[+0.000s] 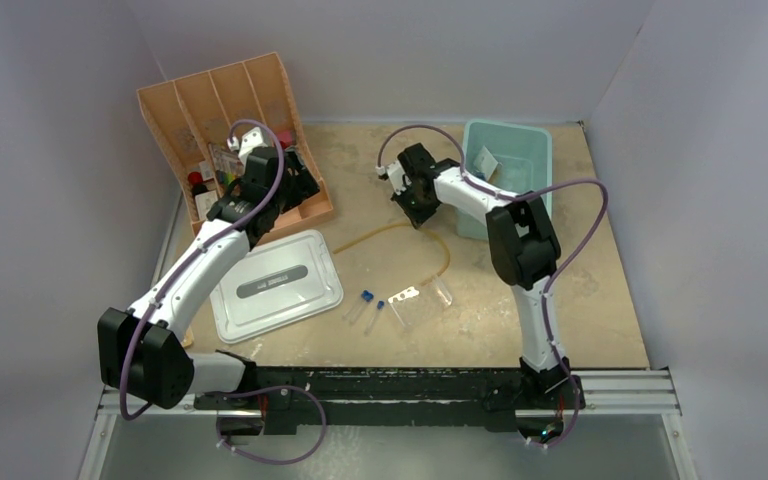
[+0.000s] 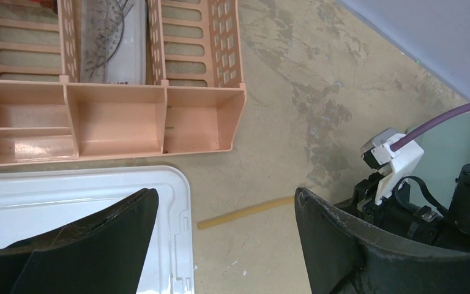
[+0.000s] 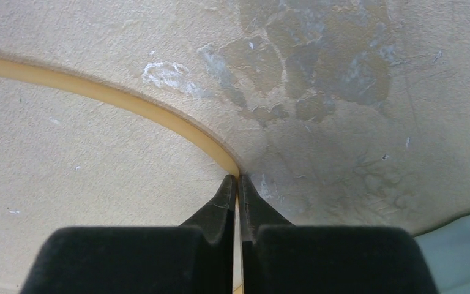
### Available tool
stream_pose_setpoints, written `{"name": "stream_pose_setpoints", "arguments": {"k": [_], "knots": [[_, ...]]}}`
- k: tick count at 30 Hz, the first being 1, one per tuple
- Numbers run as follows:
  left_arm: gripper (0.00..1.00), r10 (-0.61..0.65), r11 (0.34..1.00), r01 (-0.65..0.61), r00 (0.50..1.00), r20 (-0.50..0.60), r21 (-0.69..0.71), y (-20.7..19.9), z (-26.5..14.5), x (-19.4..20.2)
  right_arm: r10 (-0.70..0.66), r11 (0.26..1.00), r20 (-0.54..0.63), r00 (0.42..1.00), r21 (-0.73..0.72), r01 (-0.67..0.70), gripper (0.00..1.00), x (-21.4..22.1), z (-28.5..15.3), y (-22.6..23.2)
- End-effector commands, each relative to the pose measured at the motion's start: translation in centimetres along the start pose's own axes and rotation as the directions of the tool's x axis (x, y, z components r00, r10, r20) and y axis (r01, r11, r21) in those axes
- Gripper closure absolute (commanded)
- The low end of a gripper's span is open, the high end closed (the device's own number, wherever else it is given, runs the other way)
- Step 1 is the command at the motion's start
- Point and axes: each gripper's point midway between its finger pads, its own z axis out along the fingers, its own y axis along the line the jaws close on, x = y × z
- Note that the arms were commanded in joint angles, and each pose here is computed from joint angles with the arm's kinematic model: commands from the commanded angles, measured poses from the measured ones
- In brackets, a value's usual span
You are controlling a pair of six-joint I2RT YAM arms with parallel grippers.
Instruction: Organize the chemistry lab equipment
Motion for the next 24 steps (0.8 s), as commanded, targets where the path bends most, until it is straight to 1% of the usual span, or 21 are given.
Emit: {"name": "stream_pose_setpoints", "arguments": {"k": [1,2,4,9,12,16,18,20,24], "knots": [[0.19,-0.037,0.999,0.035,0.998,0.059,0.039,-0.8,-0.7,-1.7,-0.042,0.995,0.051,0.998,0.087,0.037,1.00,-1.1,-2.4,-1.4],[0.19,-0.037,0.999,0.034,0.997,0.061,0.037,-0.8,-0.7,-1.8,-0.025,0.997,0.087,0.996,0.077,0.018,1.00,-1.8,-3.6,-1.1],[0.19,-0.034,0.999,0.032,0.997,0.068,0.038,-0.9,-0.8,-2.0,-0.027,0.993,0.180,0.983,0.117,0.006,1.00,-3.7,-6.4,-1.8],[0.19,-0.041,0.999,0.038,0.996,0.081,0.036,-0.9,-0.9,-2.3,-0.051,0.986,0.391,0.919,0.164,-0.015,1.00,-8.3,-13.9,-2.4],[0.19,-0.046,0.998,0.043,0.995,0.084,0.037,-0.8,-0.9,-2.3,-0.050,0.987,0.470,0.881,0.156,-0.027,1.00,-9.8,-17.1,-2.3],[0.19,-0.051,0.998,0.047,0.995,0.088,0.038,-0.8,-1.0,-2.3,-0.027,0.985,0.547,0.837,0.158,-0.072,1.00,-10.8,-20.8,-2.4],[0.19,-0.054,0.998,0.050,0.994,0.090,0.040,-0.8,-1.0,-2.4,-0.014,0.976,0.605,0.796,0.182,-0.121,1.00,-11.3,-23.6,-3.0],[0.19,-0.057,0.998,0.054,0.994,0.092,0.042,-0.9,-0.9,-2.4,0.002,0.963,0.678,0.735,0.198,-0.184,1.00,-11.9,-26.9,-3.9],[0.19,-0.064,0.997,0.059,0.994,0.090,0.051,-1.2,-0.7,-2.4,0.046,0.915,0.776,0.630,0.220,-0.338,1.00,-11.1,-32.9,-6.9]]}}
